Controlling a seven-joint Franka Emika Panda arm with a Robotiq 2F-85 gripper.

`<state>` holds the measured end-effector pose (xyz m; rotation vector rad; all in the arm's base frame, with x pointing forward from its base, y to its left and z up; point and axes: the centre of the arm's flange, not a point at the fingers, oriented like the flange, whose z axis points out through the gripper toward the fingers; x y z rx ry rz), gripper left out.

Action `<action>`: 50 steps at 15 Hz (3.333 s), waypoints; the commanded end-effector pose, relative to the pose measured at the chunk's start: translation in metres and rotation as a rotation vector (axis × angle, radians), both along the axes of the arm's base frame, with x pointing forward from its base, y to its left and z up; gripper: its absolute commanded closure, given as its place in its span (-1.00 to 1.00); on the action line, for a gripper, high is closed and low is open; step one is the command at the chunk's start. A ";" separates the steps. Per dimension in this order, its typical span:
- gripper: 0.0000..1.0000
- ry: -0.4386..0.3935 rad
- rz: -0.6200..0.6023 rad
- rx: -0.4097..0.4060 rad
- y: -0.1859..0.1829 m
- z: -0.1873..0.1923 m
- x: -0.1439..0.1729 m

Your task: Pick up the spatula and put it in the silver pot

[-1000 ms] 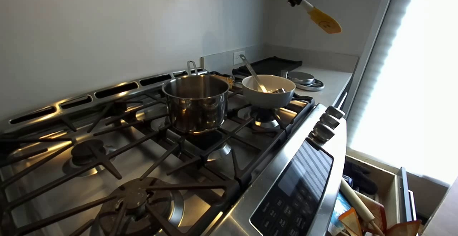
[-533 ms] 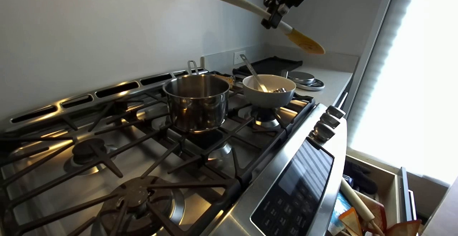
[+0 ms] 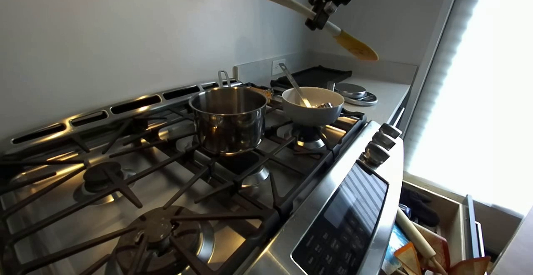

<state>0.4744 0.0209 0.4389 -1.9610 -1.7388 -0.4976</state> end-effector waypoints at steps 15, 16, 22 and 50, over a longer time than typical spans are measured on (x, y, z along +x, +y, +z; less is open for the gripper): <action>0.91 -0.146 -0.128 0.204 0.203 -0.065 0.080; 0.91 -0.141 -0.141 0.210 0.204 -0.068 0.089; 0.91 -0.141 -0.183 0.207 0.208 -0.090 0.123; -0.98 -0.113 -0.155 0.150 0.147 -0.073 0.124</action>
